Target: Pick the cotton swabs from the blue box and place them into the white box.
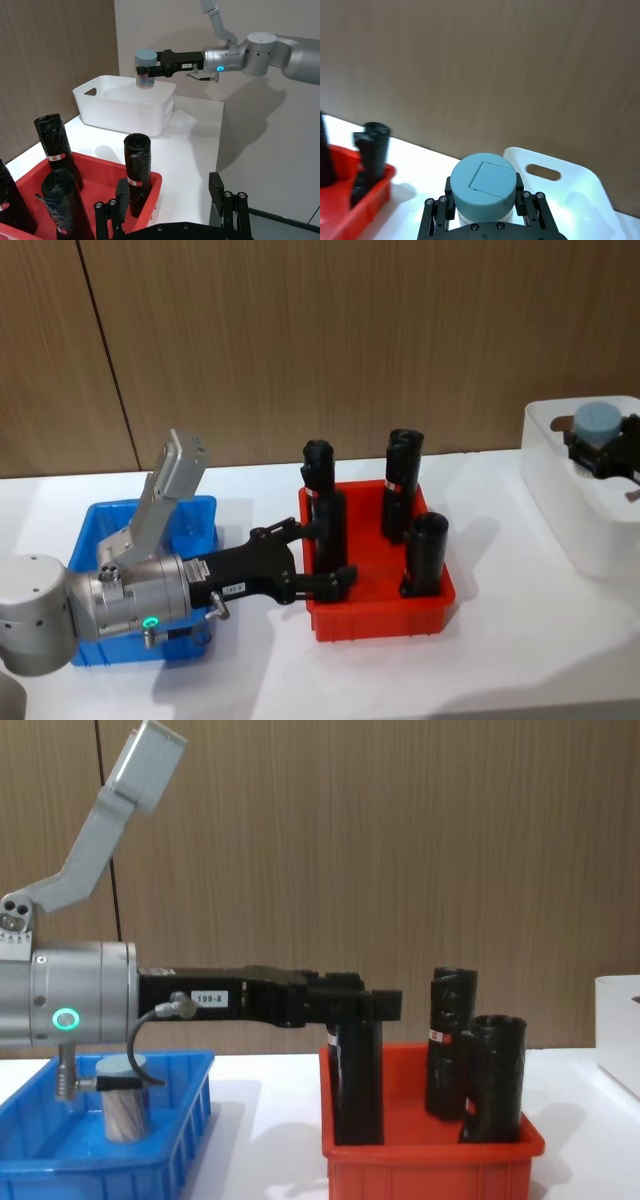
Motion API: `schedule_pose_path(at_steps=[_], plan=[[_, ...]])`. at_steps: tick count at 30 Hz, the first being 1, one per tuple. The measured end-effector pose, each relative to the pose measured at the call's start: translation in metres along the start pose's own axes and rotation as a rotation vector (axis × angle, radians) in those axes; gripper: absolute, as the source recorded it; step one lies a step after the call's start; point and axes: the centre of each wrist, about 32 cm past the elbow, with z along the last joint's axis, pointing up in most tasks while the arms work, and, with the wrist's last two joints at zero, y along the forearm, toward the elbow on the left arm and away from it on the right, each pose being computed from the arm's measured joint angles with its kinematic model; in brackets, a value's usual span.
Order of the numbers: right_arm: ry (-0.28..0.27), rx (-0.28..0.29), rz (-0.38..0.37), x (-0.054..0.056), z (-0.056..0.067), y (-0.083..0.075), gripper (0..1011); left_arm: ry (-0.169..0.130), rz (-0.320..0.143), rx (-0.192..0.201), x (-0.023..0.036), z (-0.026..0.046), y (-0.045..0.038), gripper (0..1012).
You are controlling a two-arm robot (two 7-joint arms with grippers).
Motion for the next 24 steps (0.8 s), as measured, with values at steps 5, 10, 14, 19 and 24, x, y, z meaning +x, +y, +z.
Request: schedule_pose_path(at_steps=[5, 10, 14, 19, 24], plan=[[0.027, -0.029, -0.062, 0.011, -0.007, 0.013, 641, 0.000, 0.000, 0.000, 0.0000, 0.0000, 0.0000, 1004], [0.058, -0.063, -0.116, 0.021, -0.017, 0.026, 642, 0.000, 0.000, 0.000, 0.0000, 0.0000, 0.0000, 1004], [0.082, -0.087, -0.148, 0.028, -0.024, 0.034, 642, 0.000, 0.000, 0.000, 0.0000, 0.0000, 0.0000, 1004], [0.106, -0.110, -0.174, 0.034, -0.032, 0.042, 671, 0.000, 0.000, 0.000, 0.0000, 0.0000, 0.0000, 1004], [0.120, -0.127, -0.193, 0.038, -0.037, 0.048, 815, 0.000, 0.000, 0.000, 0.0000, 0.0000, 0.0000, 1004]])
